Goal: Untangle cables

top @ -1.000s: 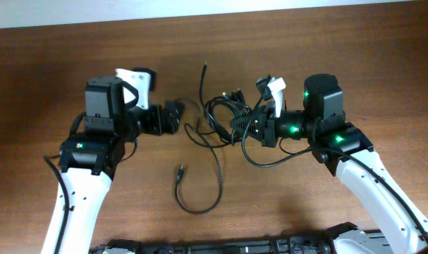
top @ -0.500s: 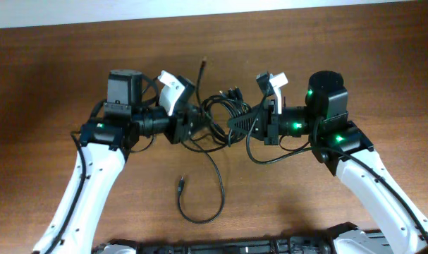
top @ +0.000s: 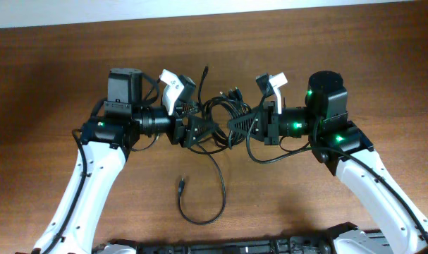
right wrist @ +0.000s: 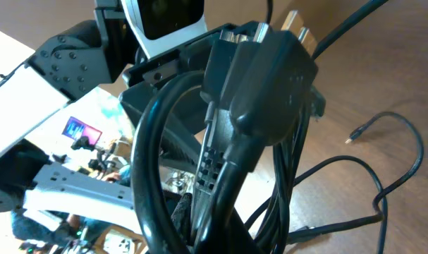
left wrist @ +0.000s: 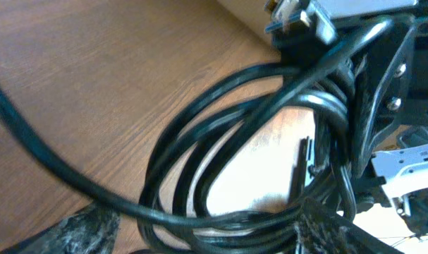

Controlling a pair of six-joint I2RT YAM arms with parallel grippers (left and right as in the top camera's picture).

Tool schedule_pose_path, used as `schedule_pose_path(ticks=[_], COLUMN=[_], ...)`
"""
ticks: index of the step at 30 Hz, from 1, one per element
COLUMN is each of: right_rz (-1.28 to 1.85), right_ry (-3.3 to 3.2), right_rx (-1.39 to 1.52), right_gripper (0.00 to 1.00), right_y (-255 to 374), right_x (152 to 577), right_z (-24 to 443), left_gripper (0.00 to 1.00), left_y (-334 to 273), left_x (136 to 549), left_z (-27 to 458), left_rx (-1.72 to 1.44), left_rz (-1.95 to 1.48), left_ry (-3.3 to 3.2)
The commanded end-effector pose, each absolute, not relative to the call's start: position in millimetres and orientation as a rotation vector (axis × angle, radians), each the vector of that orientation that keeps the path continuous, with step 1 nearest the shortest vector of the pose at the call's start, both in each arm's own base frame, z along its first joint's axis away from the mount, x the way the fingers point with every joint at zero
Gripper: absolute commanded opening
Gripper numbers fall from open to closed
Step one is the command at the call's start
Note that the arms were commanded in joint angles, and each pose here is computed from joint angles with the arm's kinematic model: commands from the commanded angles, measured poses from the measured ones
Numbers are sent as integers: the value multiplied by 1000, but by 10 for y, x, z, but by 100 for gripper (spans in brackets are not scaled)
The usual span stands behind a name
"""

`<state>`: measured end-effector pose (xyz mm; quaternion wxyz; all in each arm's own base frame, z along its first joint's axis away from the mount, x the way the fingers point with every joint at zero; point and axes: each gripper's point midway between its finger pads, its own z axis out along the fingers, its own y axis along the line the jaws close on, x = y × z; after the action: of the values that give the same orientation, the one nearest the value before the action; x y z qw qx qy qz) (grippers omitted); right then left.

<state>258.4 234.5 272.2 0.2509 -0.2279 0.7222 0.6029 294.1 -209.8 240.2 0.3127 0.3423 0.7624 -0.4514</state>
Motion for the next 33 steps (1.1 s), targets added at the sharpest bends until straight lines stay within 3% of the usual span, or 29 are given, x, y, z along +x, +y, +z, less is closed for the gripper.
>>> schedule_pose_path(ticks=[1, 4, 5, 6, 7, 10, 11, 13, 15, 19, 22, 25, 26, 28, 31, 33], right_rz=[1731, 1765, 1765, 1747, 1713, 1434, 1329, 1172, 1190, 1173, 994, 913, 891, 874, 856, 855], right_ry=[1919, 1912, 1898, 1888, 1905, 2065, 2139, 2265, 2292, 2107, 1886, 1768, 1783, 1805, 1835, 1838], right_rx=[-703, -734, -759, -764, -729, -486, -382, -237, -257, -571, -624, -556, -538, -524, -545, -545], right_gripper=[4, 4, 4, 4, 4, 5, 16, 48, 73, 86, 99, 96, 84, 72, 38, 38], right_y=[2362, 2402, 2441, 2462, 2460, 2346, 2258, 2088, 2152, 2607, 2631, 2540, 2515, 2507, 2527, 2525], right_x=[2427, 2354, 2327, 2342, 2404, 2806, 2924, 3025, 2941, 2773, 3039, 3263, 3296, 3343, 3380, 3380], right_z=[2857, 2878, 2893, 2902, 2874, 2526, 2370, 2097, 2059, 2277, 2581, 2834, 2800, 2728, 2588, 2582], left_gripper=[79, 77, 64, 17, 0, 0, 0, 0, 0, 0, 0, 0, 0, 0, 0, 0], left_y=[-2168, -2253, -2288, -2296, -2257, -1854, -1660, -1346, -1268, -1192, -1284, -1567, -1645, -1794, -1895, -1892], left_x=[2878, 2825, 2808, 2813, 2861, 3133, 3232, 3342, 3348, 3418, 3398, 3271, 3233, 3153, 3077, 3054], left_z=[2453, 2458, 2465, 2452, 2401, 2403, 2395, 2364, 2343, 2200, 2160, 2166, 2166, 2162, 2150, 2134], left_rx=[962, 995, 1010, 1012, 994, 756, 649, 457, 420, 257, 240, 531, 591, 678, 766, 762], left_rz=[-1237, -1249, -1251, -1238, -1196, -1165, -1155, -1156, -1153, -1083, -1078, -1044, -1041, -1046, -1041, -1048], left_ry=[1948, 1934, 1924, 1930, 1962, 2061, 2096, 2161, 2177, 2291, 2327, 2255, 2239, 2220, 2196, 2210])
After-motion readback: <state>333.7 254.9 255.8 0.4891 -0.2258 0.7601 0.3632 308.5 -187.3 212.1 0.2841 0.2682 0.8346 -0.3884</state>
